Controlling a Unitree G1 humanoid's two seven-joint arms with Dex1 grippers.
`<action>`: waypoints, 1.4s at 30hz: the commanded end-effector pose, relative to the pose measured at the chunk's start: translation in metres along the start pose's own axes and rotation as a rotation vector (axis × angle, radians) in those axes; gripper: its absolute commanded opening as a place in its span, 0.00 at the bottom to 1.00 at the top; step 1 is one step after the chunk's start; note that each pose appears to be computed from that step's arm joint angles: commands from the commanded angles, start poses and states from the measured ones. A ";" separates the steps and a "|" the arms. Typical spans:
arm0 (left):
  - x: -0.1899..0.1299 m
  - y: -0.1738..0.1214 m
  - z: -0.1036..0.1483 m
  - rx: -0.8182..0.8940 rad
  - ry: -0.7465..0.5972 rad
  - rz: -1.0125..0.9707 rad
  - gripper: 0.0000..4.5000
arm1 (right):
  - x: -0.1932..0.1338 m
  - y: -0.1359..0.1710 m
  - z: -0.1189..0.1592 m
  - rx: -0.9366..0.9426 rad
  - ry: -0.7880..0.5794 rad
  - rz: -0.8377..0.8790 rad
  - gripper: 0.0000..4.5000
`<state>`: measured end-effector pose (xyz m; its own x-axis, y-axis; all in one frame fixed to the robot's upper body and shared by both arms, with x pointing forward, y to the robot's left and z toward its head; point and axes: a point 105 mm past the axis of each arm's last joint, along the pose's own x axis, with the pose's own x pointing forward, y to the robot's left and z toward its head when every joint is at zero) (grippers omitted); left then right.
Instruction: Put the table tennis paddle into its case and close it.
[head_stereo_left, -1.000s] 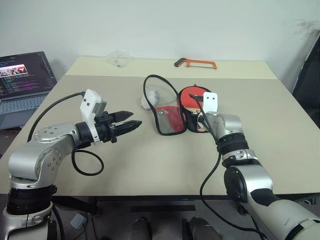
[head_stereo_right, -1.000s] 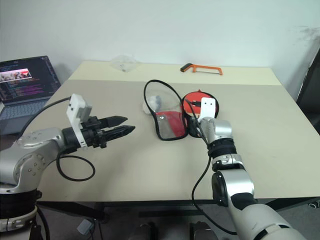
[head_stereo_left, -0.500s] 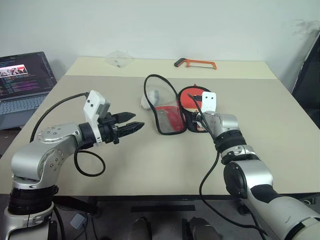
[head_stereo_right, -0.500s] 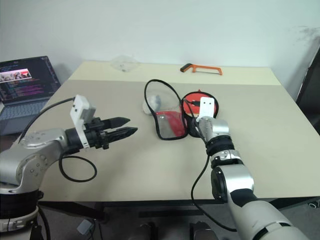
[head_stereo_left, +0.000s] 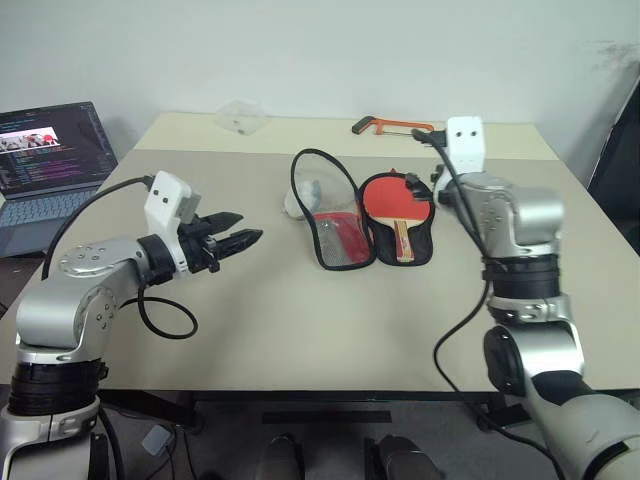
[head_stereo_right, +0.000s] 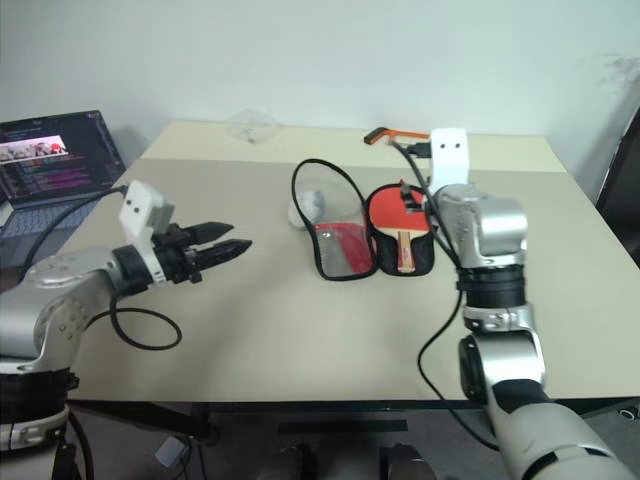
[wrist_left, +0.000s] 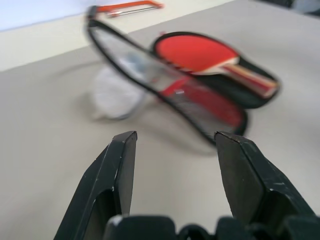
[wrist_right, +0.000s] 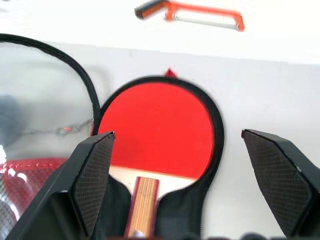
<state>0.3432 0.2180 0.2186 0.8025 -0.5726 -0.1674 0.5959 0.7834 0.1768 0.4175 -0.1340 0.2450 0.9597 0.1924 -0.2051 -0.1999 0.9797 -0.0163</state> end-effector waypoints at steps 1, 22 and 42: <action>0.017 0.012 0.003 0.105 0.016 0.068 0.60 | -0.029 0.019 0.016 0.074 -0.157 0.367 0.99; 0.117 -0.001 -0.025 0.138 0.171 0.098 0.01 | -0.086 0.046 -0.030 -0.206 -0.129 0.787 1.00; 0.183 -0.093 0.028 0.053 -0.172 -0.099 0.01 | -0.098 -0.019 0.016 -0.248 -0.267 0.530 1.00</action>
<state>0.4394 0.0508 0.1762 0.7575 -0.6458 -0.0958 0.6506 0.7343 0.1938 0.3343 -0.1656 0.2598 0.7199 0.6904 -0.0714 -0.6909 0.7031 -0.1683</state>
